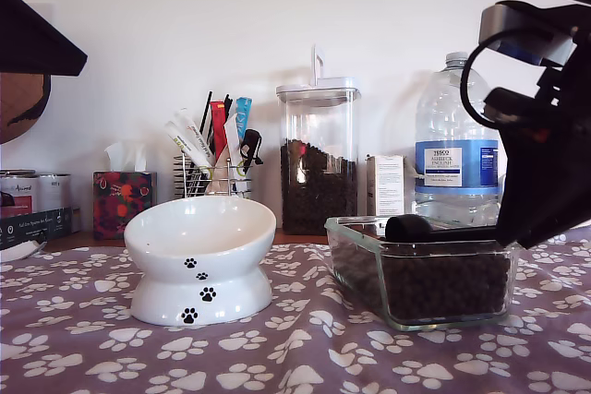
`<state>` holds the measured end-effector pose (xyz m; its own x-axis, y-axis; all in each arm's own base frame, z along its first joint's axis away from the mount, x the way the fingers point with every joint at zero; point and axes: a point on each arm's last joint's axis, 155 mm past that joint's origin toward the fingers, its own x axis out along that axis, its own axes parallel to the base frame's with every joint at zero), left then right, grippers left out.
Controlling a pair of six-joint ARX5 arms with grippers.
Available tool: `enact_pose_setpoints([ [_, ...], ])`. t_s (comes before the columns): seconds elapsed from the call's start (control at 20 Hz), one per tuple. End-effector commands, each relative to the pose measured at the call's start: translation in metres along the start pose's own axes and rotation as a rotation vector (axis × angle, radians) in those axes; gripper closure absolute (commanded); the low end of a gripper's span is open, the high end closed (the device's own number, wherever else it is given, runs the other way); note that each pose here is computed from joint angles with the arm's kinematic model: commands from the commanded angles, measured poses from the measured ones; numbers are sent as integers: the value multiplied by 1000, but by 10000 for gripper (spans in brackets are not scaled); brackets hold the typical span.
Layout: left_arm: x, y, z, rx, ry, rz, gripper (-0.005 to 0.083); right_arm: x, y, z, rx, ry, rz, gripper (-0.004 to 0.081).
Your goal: Measure one spoon of cat food and pour it into the food bowl
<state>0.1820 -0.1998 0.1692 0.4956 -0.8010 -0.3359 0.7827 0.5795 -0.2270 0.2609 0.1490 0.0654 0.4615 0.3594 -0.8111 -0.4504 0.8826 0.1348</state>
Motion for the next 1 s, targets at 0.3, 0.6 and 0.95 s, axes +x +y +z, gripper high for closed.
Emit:
enact_pose_setpoints([
  [0.3, 2, 1, -6, -3, 12, -2, 793, -9, 8, 23, 16, -48, 29, 782],
  [0.6, 2, 1, -6, -3, 12, -3, 793, -8, 7, 13, 33, -9, 25, 507],
  [0.95, 2, 0, -6, -3, 12, -3, 793, 0, 4, -1, 43, 57, 16, 530],
])
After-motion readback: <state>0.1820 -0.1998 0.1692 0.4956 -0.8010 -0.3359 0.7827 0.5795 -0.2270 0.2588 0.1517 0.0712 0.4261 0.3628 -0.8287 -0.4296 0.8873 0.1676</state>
